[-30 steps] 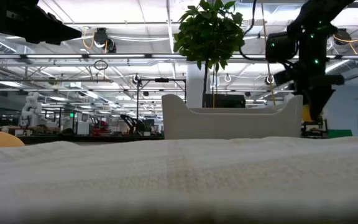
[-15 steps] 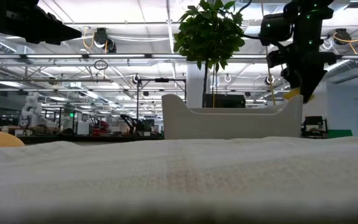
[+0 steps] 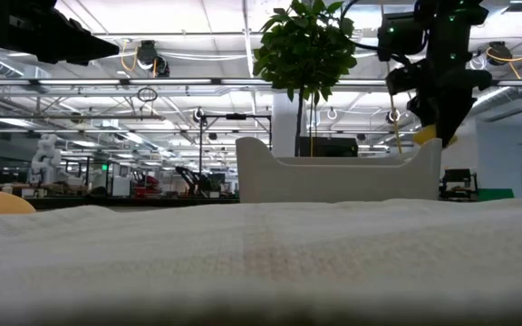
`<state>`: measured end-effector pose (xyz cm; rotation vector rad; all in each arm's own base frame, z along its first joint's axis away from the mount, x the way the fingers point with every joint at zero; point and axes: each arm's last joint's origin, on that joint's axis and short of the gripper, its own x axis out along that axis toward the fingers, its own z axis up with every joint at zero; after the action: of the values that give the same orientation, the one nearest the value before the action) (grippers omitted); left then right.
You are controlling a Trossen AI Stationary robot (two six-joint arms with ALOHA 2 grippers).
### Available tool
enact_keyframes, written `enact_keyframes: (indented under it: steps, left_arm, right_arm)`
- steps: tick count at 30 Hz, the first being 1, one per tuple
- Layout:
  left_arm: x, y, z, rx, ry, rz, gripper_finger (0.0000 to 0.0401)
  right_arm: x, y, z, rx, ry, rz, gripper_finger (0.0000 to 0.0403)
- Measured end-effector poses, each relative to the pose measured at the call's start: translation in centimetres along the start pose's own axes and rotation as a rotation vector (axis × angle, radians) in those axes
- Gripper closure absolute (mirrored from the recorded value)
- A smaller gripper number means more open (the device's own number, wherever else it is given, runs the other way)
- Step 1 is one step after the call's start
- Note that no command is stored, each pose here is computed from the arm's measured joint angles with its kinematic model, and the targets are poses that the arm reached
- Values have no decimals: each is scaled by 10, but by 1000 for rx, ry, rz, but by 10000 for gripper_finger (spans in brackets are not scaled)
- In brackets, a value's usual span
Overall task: Pick and placing Produce into tupperware
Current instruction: Put the lemon into the bin
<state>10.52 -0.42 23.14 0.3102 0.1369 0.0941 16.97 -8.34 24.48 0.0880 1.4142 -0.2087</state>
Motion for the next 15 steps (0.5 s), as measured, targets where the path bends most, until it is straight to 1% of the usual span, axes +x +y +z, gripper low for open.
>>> enact_keyframes:
  steps: [9,15]
  left_arm:
    - [0,0,0,0,0,0,377]
    - [0,0,0,0,1,1,377]
  right_arm:
    - [-1,14,9,-62,-67,2,204]
    - [-2,25,19,-108,-157,48,204]
